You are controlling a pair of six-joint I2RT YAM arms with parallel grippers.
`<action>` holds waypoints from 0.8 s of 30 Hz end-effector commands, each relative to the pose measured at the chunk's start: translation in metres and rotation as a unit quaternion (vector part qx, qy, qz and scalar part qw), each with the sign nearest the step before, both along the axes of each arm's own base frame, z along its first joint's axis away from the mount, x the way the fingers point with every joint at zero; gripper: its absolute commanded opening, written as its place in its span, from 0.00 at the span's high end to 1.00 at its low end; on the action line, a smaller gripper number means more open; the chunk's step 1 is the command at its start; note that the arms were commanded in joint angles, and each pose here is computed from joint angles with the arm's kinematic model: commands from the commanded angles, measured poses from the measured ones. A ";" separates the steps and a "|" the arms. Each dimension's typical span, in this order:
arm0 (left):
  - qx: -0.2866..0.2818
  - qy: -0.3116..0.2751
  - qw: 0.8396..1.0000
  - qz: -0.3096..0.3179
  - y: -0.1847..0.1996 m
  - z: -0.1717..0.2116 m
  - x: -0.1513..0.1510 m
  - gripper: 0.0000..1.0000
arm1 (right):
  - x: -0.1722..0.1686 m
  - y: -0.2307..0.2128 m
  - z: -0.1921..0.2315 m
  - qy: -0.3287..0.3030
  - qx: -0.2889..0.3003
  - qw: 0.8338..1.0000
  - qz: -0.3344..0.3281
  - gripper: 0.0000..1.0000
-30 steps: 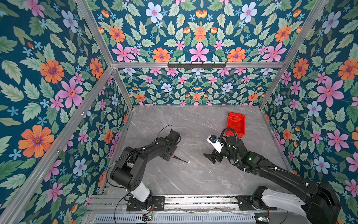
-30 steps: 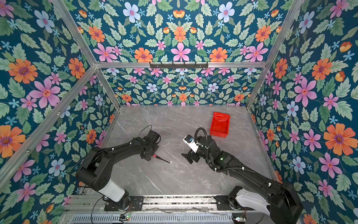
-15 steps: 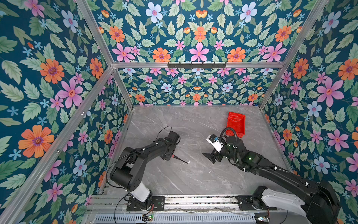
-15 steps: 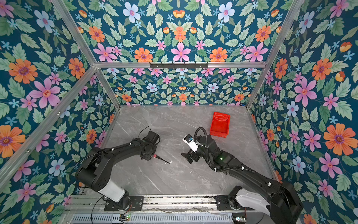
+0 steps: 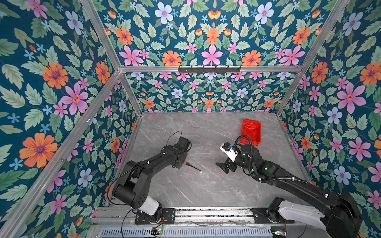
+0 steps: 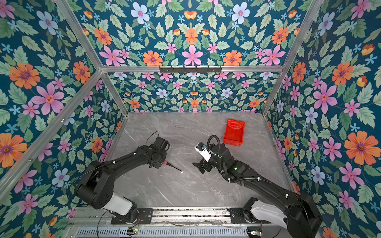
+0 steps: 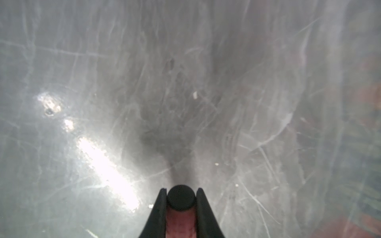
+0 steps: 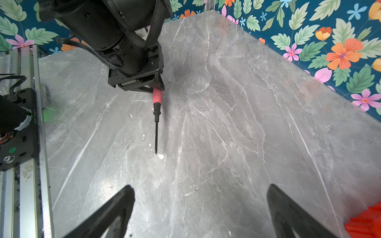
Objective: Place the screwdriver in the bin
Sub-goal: 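Lift the screwdriver with the left gripper toward the approaching right gripper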
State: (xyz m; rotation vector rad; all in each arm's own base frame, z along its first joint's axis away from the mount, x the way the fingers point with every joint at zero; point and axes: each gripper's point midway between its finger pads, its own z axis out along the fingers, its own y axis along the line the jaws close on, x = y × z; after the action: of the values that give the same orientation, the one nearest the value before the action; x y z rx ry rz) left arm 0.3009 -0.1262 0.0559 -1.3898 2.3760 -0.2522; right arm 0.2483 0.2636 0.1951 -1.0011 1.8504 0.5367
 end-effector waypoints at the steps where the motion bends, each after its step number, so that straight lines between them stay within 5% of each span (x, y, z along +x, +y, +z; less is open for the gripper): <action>1: 0.032 -0.018 0.999 -0.014 0.008 0.015 0.005 1.00 | 0.002 0.006 0.013 -0.003 0.027 1.000 0.001 0.01; 13: 0.071 -0.149 0.976 -0.142 -0.015 0.088 0.060 1.00 | 0.016 0.022 0.050 0.023 0.104 0.994 -0.021 0.01; 24: 0.047 -0.318 0.907 -0.272 -0.059 0.158 0.087 1.00 | 0.044 0.024 0.075 0.143 0.214 0.964 -0.071 0.01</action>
State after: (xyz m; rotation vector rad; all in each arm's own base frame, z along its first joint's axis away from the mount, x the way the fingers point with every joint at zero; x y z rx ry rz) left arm 0.3765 -0.1671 0.1841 -0.6044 2.1929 -0.5171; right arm 0.2942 0.2806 0.2589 -0.5886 1.9172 0.8591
